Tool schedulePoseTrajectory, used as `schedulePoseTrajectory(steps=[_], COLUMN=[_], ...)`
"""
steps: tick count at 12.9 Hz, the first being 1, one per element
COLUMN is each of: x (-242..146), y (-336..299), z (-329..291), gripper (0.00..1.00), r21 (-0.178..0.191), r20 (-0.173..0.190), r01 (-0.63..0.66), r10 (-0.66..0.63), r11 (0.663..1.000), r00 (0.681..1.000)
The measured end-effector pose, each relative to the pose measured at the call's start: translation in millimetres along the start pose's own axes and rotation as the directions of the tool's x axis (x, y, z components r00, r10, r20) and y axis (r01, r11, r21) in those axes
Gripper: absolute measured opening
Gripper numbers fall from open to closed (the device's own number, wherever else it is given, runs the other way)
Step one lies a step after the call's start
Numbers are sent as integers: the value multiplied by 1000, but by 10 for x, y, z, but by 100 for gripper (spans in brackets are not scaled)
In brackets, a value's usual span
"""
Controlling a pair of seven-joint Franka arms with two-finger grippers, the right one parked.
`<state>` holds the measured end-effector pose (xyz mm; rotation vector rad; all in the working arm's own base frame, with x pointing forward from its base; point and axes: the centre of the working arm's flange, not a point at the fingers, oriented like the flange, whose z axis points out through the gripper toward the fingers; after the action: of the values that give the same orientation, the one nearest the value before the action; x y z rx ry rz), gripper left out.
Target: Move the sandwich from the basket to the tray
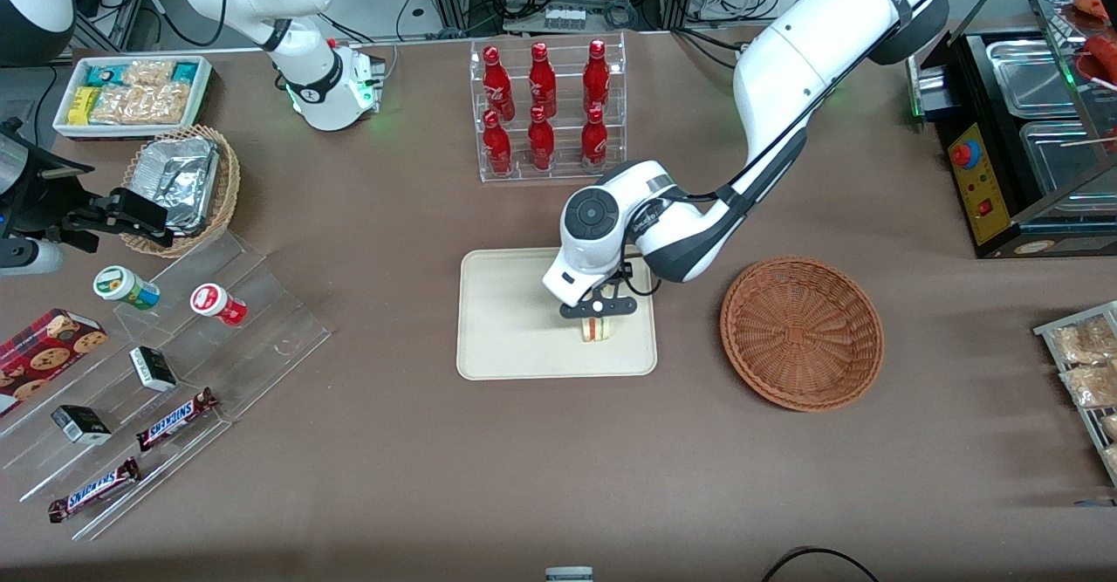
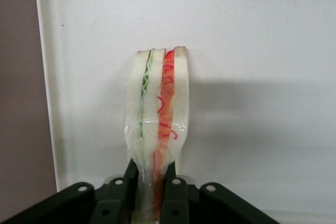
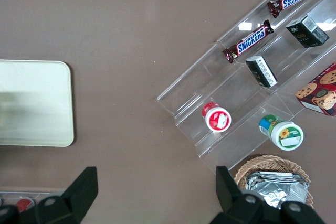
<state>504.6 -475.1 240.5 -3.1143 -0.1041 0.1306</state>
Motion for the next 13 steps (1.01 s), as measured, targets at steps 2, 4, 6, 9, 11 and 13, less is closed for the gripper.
schedulePoseTrajectory(steps=[2,4,6,9,11,13], x=[39,143,210,291,396,435], y=[13,-9,-88,-475,-1006,-1544], z=[-63,-265,-690,-1659,-2286,-2735], gripper=[53,73,93,100,100,100], r21=[-10,-2,30,40,37,58], r20=[-9,-22,-3,20,21,27], r01=[14,34,79,202,286,301], r10=[-14,-34,-79,-203,-287,-303], r11=[1000,999,996,979,957,952], r00=[1000,999,997,979,958,953])
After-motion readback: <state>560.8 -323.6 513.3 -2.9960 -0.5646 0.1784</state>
